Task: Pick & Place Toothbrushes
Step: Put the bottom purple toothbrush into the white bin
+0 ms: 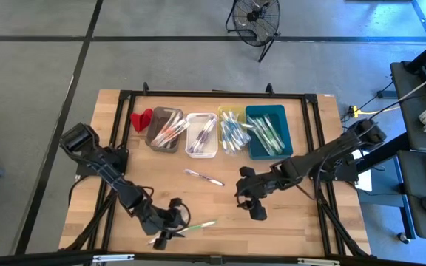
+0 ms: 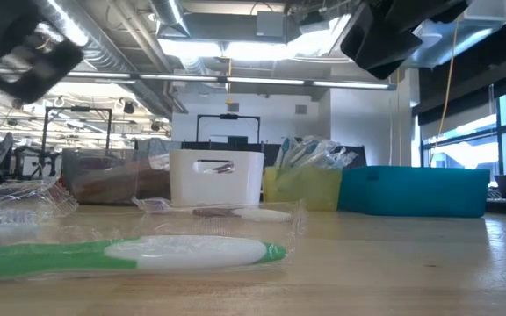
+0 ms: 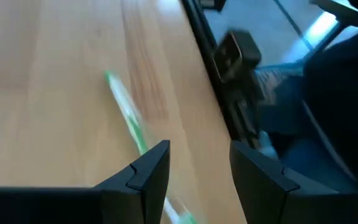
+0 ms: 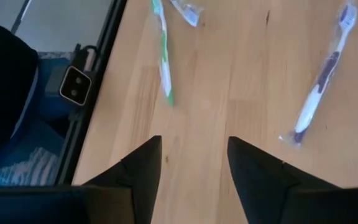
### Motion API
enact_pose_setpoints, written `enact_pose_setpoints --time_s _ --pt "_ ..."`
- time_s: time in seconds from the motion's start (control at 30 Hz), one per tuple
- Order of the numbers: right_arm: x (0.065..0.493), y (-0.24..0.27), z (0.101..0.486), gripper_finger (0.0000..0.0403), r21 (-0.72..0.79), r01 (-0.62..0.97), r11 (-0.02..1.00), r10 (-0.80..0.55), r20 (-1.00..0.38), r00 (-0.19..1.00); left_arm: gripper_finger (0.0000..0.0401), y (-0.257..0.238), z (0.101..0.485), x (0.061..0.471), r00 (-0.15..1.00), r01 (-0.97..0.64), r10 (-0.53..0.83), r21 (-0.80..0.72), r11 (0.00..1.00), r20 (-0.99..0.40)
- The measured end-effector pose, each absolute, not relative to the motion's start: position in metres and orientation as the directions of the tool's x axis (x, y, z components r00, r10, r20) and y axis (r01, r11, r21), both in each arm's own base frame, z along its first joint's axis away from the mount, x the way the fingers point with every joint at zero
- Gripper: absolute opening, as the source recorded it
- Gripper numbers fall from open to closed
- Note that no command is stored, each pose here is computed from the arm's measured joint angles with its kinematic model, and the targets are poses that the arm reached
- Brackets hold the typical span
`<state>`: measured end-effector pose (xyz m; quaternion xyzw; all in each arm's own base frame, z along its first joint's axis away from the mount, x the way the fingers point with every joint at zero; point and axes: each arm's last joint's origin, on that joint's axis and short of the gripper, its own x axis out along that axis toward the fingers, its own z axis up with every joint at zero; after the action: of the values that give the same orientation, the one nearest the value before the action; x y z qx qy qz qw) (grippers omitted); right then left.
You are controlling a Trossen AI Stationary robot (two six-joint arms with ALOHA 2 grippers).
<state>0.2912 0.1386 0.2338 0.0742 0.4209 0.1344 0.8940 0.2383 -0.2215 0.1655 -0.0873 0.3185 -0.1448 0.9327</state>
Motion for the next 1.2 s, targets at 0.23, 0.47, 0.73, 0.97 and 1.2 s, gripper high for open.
enact_pose_setpoints --time_s 0.23,0.47,0.73,0.97,1.2 --pt "0.294 0.141 0.23 0.0174 0.245 -0.179 0.953 0.303 -0.73 0.613 0.0162 -0.223 0.158 0.228 0.694 0.061 -0.314 -0.381 0.922 -0.648" --pt "0.297 0.143 0.234 0.0163 0.254 -0.194 0.947 0.319 -0.693 0.646 0.0161 -0.209 0.149 0.229 0.647 -0.146 -0.218 -0.399 0.905 -0.731" --pt "0.297 0.143 0.234 0.0153 0.238 -0.212 0.948 0.319 -0.693 0.647 0.0141 -0.201 0.149 0.236 0.661 -0.208 -0.17 -0.396 0.894 -0.73" --pt "0.298 0.143 0.234 0.0144 0.239 -0.213 0.947 0.32 -0.69 0.649 0.0128 -0.199 0.149 0.236 0.66 -0.218 -0.155 -0.385 0.897 -0.735" --pt "0.298 0.143 0.235 0.0133 0.242 -0.217 0.946 0.325 -0.678 0.66 0.0125 -0.199 0.142 0.236 0.643 -0.249 -0.144 -0.382 0.89 -0.752"
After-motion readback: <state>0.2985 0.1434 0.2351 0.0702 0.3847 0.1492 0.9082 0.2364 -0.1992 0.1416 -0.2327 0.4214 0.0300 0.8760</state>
